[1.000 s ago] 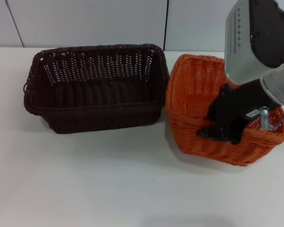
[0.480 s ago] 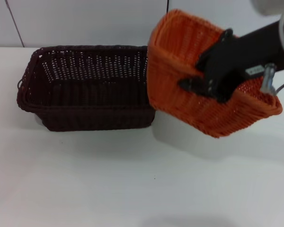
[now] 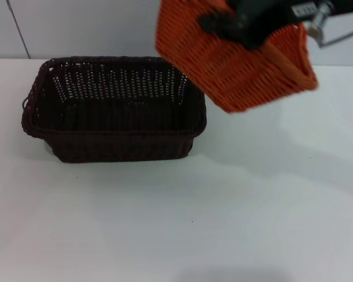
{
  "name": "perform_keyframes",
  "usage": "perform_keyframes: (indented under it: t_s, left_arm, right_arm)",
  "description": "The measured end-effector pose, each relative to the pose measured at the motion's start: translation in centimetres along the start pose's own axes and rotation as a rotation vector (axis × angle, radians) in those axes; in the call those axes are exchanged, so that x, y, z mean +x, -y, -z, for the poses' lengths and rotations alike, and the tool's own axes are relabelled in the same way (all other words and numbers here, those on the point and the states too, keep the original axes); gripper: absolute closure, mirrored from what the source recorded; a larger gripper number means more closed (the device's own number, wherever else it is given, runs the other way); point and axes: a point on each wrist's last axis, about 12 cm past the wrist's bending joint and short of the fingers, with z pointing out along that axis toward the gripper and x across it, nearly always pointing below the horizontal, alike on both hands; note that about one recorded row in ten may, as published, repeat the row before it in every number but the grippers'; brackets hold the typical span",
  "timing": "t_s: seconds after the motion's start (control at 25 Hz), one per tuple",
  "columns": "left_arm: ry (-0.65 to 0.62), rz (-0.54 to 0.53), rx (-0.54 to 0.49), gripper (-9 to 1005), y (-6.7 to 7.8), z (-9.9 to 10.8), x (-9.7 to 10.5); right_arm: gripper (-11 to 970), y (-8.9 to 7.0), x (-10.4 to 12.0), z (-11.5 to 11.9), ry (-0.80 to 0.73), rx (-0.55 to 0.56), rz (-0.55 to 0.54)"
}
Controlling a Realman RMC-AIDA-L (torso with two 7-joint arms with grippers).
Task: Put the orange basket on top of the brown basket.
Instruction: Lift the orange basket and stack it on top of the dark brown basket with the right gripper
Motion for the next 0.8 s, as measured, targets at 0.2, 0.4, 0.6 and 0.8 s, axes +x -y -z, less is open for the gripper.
perform_keyframes:
  t_s: [0.2, 0.4, 0.6, 0.8]
  left_arm:
    - [0.008, -0.007, 0.006, 484, 0.0, -0.1, -0.3]
    - [0.011, -0.014, 0.009, 484, 0.0, -0.2, -0.5]
    - [0.009, -0.026, 0.017, 483, 0.1, -0.5, -0.5]
    - [0.007, -0.056, 0.03, 483, 0.3, -0.9, -0.6]
  right_arm:
    - [801, -0.3, -1.6, -2.3, 0.096, 0.015, -0.021]
    - [800, -1.3, -3.7, -5.0, 0.154, 0.037, -0.03]
    - [800, -2.0, -5.8, -7.4, 0.174, 0.108, -0.029]
    - [800, -1.9, -7.7, -10.5, 0.136, 0.156, -0.023]
